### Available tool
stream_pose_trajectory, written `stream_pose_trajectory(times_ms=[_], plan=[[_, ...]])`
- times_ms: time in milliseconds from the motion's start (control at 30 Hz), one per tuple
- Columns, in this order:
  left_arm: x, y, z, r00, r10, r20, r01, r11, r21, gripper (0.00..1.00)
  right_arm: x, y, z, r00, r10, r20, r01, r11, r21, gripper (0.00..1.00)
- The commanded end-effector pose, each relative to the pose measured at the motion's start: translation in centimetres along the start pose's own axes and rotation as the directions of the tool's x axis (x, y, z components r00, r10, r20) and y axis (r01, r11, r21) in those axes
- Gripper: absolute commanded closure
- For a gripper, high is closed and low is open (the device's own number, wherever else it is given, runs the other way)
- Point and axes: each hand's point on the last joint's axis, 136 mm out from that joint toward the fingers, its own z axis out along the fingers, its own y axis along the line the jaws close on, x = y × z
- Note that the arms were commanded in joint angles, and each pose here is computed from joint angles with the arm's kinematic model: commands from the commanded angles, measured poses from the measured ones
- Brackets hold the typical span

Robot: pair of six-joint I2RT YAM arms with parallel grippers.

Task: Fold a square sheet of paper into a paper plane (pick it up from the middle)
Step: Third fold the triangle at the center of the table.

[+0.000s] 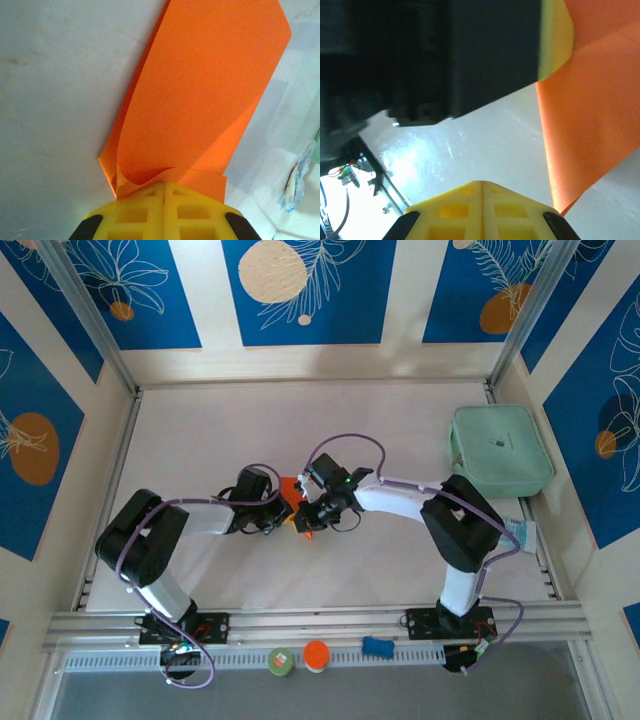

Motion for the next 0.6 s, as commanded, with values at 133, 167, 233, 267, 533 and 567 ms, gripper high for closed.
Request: stream_pose_trajectory(times_ms=[133, 167, 233, 267, 533, 567], plan=[[1.6, 5.4, 0.7, 0.997, -0.071, -0.038, 0.062, 0.98, -0.189, 0.96, 0.1, -0.2, 1.1, 1.0, 0.015, -0.023, -0.015, 1.0, 0.022, 0.95], [1.6, 5.4, 0.8, 0.997, -0.071, -0.038, 0.063, 0.98, -0.19, 0.97, 0.1, -0.3, 1.2, 1.0, 0.016, -0.024, -0.015, 0.999, 0.031, 0.95], [1.7, 5.4, 0.8, 0.997, -0.071, -0.041, 0.062, 0.979, -0.193, 0.97, 0.1, -0.6, 1.3, 0.999, 0.021, -0.025, -0.02, 0.999, 0.046, 0.95], [1.7, 5.6, 0.8, 0.996, -0.073, -0.042, 0.064, 0.978, -0.197, 0.97, 0.0, -0.8, 1.4, 0.999, 0.023, -0.024, -0.022, 0.998, 0.055, 0.95], [1.8, 5.8, 0.9, 0.996, -0.08, -0.046, 0.07, 0.977, -0.201, 0.97, 0.1, -1.7, 1.8, 0.999, 0.039, -0.024, -0.037, 0.995, 0.091, 0.95], [1.8, 5.8, 1.0, 0.996, -0.081, -0.047, 0.07, 0.978, -0.199, 0.97, 0.1, -1.9, 1.8, 0.999, 0.042, -0.025, -0.04, 0.995, 0.096, 0.95]])
